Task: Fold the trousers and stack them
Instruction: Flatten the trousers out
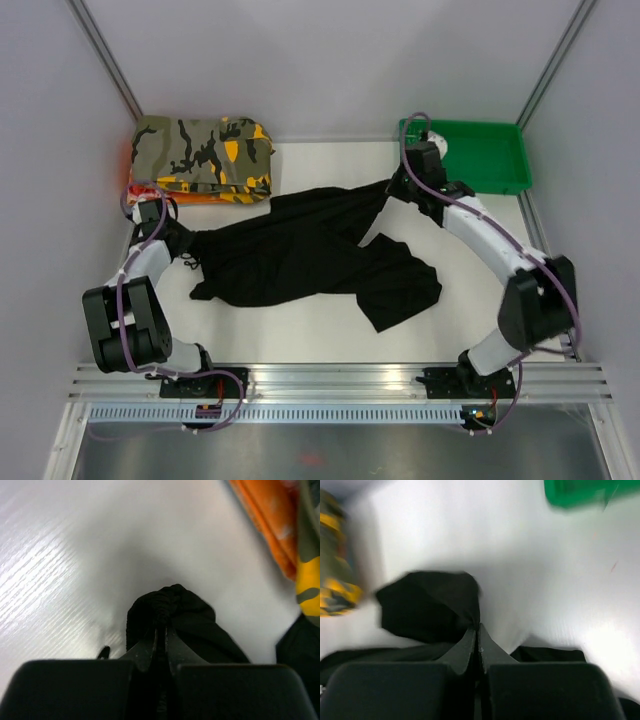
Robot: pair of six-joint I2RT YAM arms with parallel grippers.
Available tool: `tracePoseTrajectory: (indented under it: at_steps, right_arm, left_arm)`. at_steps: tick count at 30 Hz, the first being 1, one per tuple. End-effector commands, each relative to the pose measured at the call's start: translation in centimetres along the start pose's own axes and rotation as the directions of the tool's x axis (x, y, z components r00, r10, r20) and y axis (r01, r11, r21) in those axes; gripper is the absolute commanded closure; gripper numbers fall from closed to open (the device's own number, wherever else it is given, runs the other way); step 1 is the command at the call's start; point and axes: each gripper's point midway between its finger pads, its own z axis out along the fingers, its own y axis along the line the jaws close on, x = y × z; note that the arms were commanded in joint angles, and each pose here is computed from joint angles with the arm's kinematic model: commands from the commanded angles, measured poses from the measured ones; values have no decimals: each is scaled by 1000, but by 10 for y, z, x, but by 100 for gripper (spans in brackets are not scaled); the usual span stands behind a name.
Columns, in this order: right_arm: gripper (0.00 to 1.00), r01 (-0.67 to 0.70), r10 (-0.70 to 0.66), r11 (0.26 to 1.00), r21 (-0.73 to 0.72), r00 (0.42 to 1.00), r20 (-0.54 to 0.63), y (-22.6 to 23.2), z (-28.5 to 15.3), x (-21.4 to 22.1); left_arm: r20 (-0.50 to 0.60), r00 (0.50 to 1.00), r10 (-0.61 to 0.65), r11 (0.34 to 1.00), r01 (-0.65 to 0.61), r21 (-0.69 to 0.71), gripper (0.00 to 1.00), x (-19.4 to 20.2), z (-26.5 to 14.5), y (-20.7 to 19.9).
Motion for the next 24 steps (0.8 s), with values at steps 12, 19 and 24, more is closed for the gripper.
tracePoseTrajectory:
  at_steps: [12, 19, 24]
  right_arm:
    - [5, 203, -204, 979, 36, 979, 21, 5, -64, -9]
    - [2, 205, -206, 972, 116, 978, 4, -31, -39, -5]
    - [2, 158, -132, 973, 166, 979, -158, -78, -12, 43]
  left_arm:
    - [101, 991, 90, 996, -88, -21, 98, -52, -8, 2]
    - [92, 986, 141, 990, -139, -32, 98, -57, -13, 1]
    - [141, 975, 174, 984, -166, -68, 98, -82, -33, -1]
